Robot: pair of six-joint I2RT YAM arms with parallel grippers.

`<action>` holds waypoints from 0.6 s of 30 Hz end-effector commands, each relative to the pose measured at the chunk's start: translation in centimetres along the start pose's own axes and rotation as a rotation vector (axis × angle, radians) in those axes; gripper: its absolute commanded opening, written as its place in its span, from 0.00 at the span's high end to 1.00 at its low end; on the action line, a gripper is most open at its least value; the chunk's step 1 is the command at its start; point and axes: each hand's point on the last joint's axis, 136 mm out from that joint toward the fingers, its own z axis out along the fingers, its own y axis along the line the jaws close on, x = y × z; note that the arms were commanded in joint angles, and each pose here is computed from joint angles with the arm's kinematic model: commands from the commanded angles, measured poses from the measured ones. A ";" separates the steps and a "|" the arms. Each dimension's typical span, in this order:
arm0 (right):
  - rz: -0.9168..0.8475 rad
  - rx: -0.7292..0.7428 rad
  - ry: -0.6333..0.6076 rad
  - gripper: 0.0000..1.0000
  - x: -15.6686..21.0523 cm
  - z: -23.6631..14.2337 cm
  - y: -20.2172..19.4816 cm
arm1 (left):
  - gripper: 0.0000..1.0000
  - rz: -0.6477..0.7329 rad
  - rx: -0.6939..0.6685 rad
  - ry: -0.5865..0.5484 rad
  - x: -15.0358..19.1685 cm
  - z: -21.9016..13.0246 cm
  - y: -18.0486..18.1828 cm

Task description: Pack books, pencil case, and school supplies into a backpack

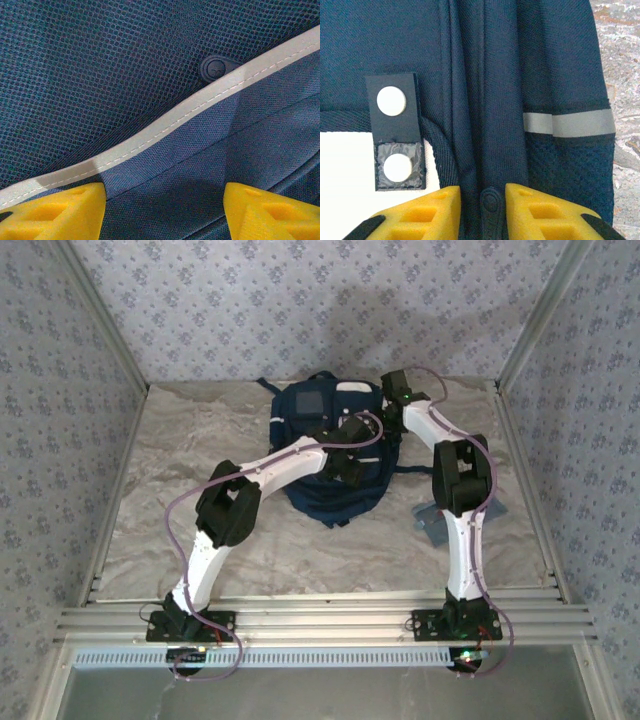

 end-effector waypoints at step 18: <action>0.050 -0.045 0.049 1.00 1.9 -0.9 -0.8 | 0.36 -0.047 0.050 0.019 0.2 0.6 -0.6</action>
